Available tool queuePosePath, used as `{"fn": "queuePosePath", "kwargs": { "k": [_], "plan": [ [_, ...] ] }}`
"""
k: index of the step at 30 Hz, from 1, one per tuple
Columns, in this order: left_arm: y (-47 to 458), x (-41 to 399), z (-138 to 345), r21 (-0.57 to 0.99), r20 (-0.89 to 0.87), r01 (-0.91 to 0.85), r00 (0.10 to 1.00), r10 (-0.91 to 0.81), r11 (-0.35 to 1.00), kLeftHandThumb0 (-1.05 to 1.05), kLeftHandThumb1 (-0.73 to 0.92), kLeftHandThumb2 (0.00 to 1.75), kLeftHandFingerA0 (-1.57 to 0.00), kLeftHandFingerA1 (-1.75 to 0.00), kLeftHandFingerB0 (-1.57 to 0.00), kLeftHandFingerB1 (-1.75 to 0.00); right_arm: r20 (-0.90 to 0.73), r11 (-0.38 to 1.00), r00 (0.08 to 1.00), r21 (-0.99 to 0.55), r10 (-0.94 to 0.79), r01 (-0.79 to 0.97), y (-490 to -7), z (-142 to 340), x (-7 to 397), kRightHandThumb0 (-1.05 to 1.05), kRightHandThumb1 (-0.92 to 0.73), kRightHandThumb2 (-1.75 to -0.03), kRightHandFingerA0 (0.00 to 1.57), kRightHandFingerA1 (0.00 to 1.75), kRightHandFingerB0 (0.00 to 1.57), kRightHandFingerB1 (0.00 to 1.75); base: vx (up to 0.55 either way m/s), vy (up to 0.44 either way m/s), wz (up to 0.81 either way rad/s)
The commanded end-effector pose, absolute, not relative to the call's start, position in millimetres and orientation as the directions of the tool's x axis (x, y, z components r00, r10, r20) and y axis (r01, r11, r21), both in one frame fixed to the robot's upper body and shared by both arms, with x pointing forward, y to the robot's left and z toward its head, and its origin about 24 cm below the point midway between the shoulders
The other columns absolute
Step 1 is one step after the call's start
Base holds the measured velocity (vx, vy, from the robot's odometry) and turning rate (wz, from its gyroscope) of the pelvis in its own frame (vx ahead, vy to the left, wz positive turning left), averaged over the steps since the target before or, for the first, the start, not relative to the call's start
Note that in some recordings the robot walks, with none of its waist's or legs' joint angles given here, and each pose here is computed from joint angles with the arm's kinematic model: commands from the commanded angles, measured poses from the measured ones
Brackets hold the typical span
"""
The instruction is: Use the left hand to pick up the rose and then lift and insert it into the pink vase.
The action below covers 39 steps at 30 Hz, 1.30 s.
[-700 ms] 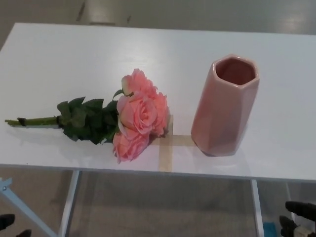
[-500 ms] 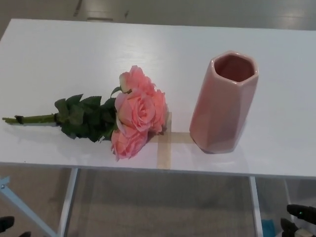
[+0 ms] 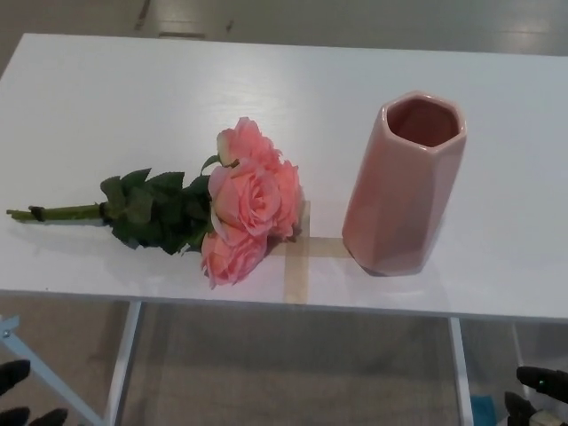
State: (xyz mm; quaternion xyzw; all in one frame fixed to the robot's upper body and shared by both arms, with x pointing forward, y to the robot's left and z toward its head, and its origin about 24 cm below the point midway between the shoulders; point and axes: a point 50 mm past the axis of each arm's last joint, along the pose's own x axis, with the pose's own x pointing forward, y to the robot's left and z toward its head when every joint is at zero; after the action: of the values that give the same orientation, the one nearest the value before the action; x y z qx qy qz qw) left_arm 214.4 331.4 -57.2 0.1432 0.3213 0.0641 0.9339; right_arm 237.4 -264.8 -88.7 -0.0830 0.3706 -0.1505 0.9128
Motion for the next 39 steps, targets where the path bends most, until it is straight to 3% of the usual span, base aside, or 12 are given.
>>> {"fn": "queuePosePath", "kwargs": {
  "k": [1,2,17,18,22,23,24,25,26,35,36,39],
  "plan": [
    [321.1,182.9,-43.1,0.137,-0.548,0.282,0.82,-0.165,0.949,-0.31,0.29,0.86,-0.01,-0.47,0.0,-0.46,-0.675,0.931,0.646,-0.316,-0.358,0.185,-269.9,-99.4,218.0,-0.25,-0.63,-0.59,0.7,0.45,0.53,0.4,0.0,0.0,0.0],
    [319.6,177.9,-41.4,0.143,-0.544,0.298,0.82,-0.176,0.944,-0.58,0.42,0.67,-0.17,-0.38,-0.11,-0.34,-0.678,0.93,0.642,-0.32,-0.358,0.18,-270.0,-100.7,215.8,-0.26,-0.63,-0.59,0.7,0.45,0.53,0.4,0.0,0.0,0.0],
    [277.7,114.3,23.1,0.071,-0.413,0.609,0.739,-0.533,0.79,-0.56,0.42,0.66,-0.19,-0.39,-0.08,-0.32,-0.726,0.922,0.589,-0.375,-0.356,0.096,-272.0,-115.3,188.4,-0.29,-0.65,-0.59,0.65,0.43,0.53,0.39,0.0,0.0,0.0],
    [273.4,114.7,34.6,0.087,-0.388,0.648,0.722,-0.573,0.757,-0.31,0.31,0.87,0.0,-0.47,0.0,-0.47,-0.727,0.921,0.586,-0.38,-0.358,0.091,-272.3,-115.8,187.4,-0.3,-0.65,-0.59,0.65,0.43,0.53,0.39,0.0,0.0,0.0],
    [254.7,112.7,84.1,0.211,-0.28,0.738,0.673,-0.684,0.64,-0.31,0.3,0.86,0.0,-0.47,0.0,-0.47,-0.728,0.916,0.583,-0.394,-0.361,0.076,-273.3,-116.7,184.6,-0.31,-0.66,-0.59,0.65,0.43,0.54,0.39,0.0,0.0,0.0],
    [251.1,111.1,94.5,0.241,-0.247,0.737,0.676,-0.694,0.632,-0.56,0.42,0.65,-0.16,-0.39,-0.1,-0.36,-0.728,0.915,0.582,-0.396,-0.362,0.075,-273.4,-116.7,184.4,-0.31,-0.66,-0.59,0.65,0.43,0.54,0.39,0.0,0.0,0.0],
    [247.6,109.4,104.5,0.268,-0.216,0.732,0.68,-0.701,0.627,-0.56,0.42,0.65,-0.16,-0.39,-0.1,-0.36,-0.728,0.913,0.581,-0.401,-0.365,0.072,-273.6,-116.6,184.6,-0.31,-0.66,-0.59,0.65,0.43,0.54,0.39,0.0,0.0,0.0],
    [244.4,107.9,112.9,0.288,-0.178,0.721,0.687,-0.705,0.63,-0.51,0.48,0.54,-0.22,-0.34,-0.16,-0.3,-0.727,0.913,0.581,-0.402,-0.366,0.071,-273.9,-116.6,184.4,-0.31,-0.66,-0.59,0.65,0.43,0.54,0.39,0.0,0.0,0.0],
    [236.0,106.4,136.2,0.37,-0.041,0.668,0.705,-0.708,0.645,-0.28,0.26,0.85,-0.09,-0.51,-0.08,-0.5,-0.726,0.91,0.58,-0.409,-0.369,0.066,-274.2,-116.5,184.3,-0.32,-0.66,-0.59,0.66,0.43,0.54,0.39,0.0,0.0,0.0],
    [224.0,114.7,208.6,0.496,0.427,0.359,0.692,-0.582,0.791,-0.27,0.21,0.83,-0.11,-0.53,-0.1,-0.5,-0.735,0.91,0.566,-0.407,-0.374,0.072,-276.6,-119.1,177.0,-0.31,-0.66,-0.59,0.66,0.43,0.55,0.39,0.0,0.0,0.0],
    [223.5,117.5,212.9,0.498,0.452,0.334,0.688,-0.568,0.8,-0.56,0.37,0.66,-0.18,-0.4,-0.24,-0.38,-0.738,0.911,0.564,-0.406,-0.372,0.069,-276.5,-120.1,175.0,-0.31,-0.66,-0.59,0.66,0.43,0.54,0.39,0.0,0.0,0.0],
    [222.0,134.1,228.0,0.534,0.515,0.232,0.674,-0.53,0.813,-0.57,0.37,0.66,-0.12,-0.38,-0.21,-0.37,-0.74,0.907,0.559,-0.419,-0.373,0.05,-278.0,-120.8,172.1,-0.32,-0.66,-0.59,0.67,0.43,0.54,0.39,0.0,0.0,0.0]
  ]
}}
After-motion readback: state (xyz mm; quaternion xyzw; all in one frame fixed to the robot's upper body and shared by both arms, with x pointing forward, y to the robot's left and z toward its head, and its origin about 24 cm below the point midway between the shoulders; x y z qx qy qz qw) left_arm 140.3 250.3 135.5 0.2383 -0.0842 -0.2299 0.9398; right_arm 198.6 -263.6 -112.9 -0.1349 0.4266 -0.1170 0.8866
